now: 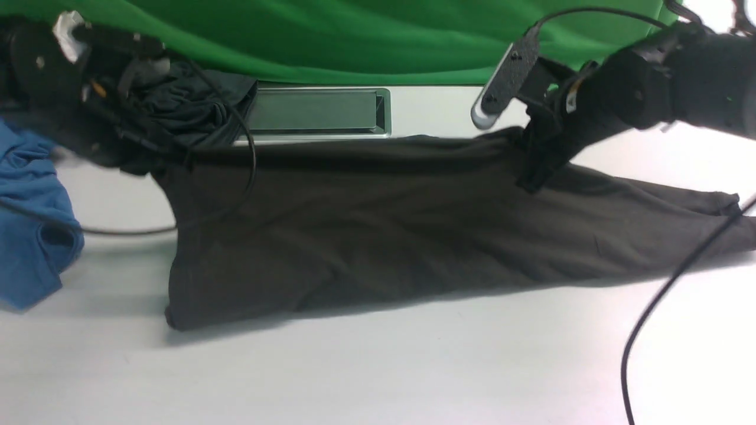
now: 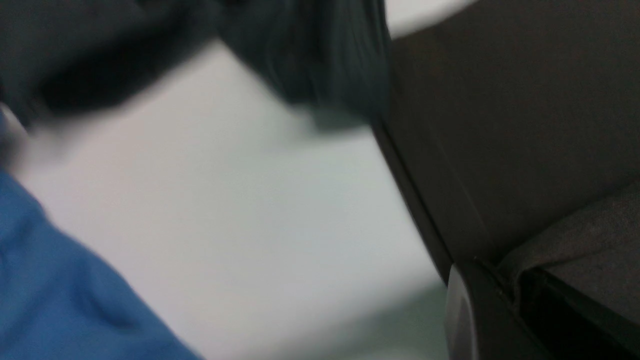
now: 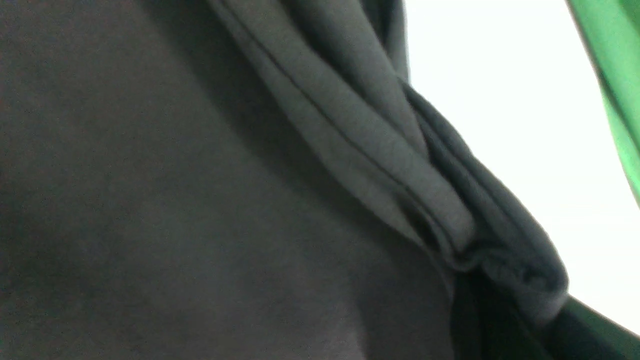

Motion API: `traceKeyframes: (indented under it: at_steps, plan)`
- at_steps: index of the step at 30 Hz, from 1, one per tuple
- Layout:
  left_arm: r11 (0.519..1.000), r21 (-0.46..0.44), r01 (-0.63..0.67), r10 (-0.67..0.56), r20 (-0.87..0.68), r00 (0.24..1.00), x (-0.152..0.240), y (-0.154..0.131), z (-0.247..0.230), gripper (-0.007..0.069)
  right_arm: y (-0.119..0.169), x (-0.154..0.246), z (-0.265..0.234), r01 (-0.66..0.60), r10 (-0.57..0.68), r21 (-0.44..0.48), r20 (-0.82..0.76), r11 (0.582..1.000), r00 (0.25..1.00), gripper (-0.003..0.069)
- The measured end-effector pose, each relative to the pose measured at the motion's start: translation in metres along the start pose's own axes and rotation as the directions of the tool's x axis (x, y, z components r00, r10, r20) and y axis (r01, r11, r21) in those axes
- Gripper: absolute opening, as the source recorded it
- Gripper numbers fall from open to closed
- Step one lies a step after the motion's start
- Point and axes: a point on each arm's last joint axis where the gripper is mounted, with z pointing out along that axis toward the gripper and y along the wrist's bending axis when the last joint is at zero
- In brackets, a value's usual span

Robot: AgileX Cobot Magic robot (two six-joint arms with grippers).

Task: Fold a long-sleeved shirt on a white desktop.
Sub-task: 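Fold the black garment in half by bringing its near edge over to the far edge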

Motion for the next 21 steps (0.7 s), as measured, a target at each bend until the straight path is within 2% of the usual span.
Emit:
traceKeyframes:
  at_steps: [5,15,19,21]
  plan:
    - [1.000,-0.011,0.013,-0.013,0.002,1.000,-0.018,0.013,0.027,0.0041,-0.013,-0.007,0.030,-0.047,0.047,0.021,0.039,0.999,0.998,0.0034]
    - [1.000,-0.029,-0.003,0.003,0.028,1.000,-0.031,0.019,0.079,0.0041,-0.010,-0.002,0.078,-0.049,0.045,0.044,0.086,0.998,0.995,0.0043]
    - [0.999,-0.046,-0.010,0.013,0.055,0.998,-0.030,0.021,0.090,0.0057,-0.014,-0.003,0.083,-0.066,0.056,0.073,0.131,0.995,0.990,0.0153]
    - [0.998,-0.063,-0.030,0.035,0.077,0.996,-0.031,0.024,0.096,0.0089,-0.018,-0.002,0.084,-0.087,0.072,0.092,0.155,0.992,0.985,0.0304]
